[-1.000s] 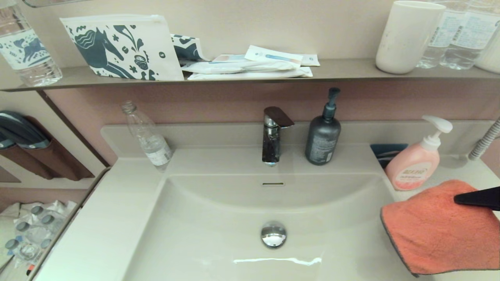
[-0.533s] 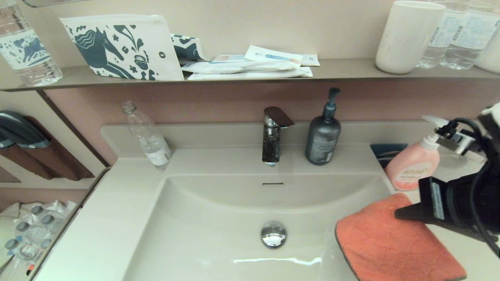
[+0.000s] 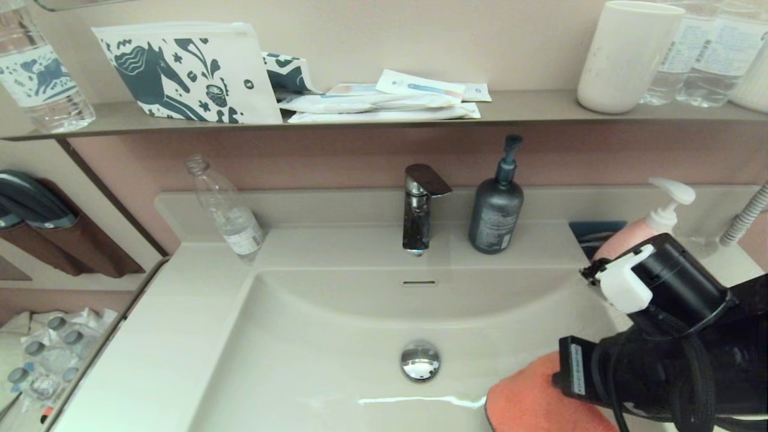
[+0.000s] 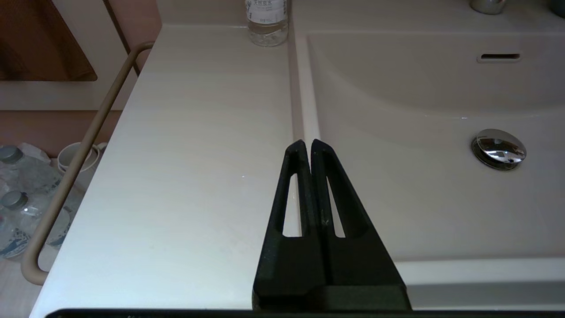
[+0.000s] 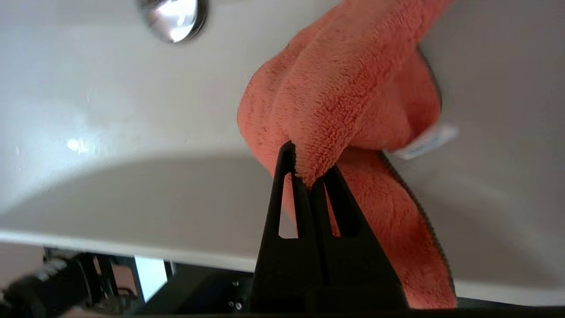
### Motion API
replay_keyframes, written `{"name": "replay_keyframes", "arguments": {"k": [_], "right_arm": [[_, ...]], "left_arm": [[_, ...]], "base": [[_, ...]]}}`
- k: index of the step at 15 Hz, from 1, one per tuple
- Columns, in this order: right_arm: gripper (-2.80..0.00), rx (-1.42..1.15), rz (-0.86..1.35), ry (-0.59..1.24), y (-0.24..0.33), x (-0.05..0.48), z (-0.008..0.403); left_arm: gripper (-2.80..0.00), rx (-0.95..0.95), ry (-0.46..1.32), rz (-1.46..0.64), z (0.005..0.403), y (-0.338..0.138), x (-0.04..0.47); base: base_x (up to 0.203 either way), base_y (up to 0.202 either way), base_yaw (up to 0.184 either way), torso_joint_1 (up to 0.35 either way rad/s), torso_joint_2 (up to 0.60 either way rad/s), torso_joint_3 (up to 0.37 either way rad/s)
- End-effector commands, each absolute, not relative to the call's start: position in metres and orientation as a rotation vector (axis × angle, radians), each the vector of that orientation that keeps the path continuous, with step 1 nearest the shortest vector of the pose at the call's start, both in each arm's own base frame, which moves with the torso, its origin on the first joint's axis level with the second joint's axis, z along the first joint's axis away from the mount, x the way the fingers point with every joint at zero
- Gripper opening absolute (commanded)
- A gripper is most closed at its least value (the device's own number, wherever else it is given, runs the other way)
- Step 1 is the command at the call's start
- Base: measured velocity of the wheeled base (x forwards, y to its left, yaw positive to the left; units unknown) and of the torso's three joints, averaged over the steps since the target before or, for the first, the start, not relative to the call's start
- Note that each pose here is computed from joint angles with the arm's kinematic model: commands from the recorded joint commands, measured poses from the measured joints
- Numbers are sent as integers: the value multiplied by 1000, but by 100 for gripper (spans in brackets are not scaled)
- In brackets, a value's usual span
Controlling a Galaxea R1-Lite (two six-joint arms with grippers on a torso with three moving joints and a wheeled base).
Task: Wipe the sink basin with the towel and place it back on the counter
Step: Wipe the sink
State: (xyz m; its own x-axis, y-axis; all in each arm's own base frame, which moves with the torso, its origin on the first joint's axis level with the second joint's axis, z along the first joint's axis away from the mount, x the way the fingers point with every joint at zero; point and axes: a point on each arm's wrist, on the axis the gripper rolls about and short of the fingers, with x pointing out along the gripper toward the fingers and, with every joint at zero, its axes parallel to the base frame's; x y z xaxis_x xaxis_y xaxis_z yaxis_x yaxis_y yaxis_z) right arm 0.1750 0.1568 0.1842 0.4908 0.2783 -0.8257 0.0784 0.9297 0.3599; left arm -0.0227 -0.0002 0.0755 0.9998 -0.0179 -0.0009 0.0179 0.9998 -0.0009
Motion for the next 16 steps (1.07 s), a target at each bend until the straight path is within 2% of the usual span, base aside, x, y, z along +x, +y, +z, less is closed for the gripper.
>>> {"name": "replay_keyframes", "arguments": {"k": [1, 5, 10, 16], "right_arm": [[-280, 307, 207, 1111, 181, 163, 169], [-280, 333, 395, 1046, 236, 169, 148], [-280, 291, 505, 1076, 307, 179, 115], [-280, 271, 550, 1100, 361, 206, 67]], "left_arm": [[-280, -2, 2, -18, 76, 0, -23], [-280, -2, 0, -17, 75, 0, -23], [-280, -2, 1, -18, 76, 0, -23], [-280, -2, 2, -18, 76, 0, -23]], "base": [[0, 0, 0, 0, 0, 0], [0, 0, 0, 0, 0, 0], [0, 0, 0, 0, 0, 0], [0, 0, 0, 0, 0, 0]]}}
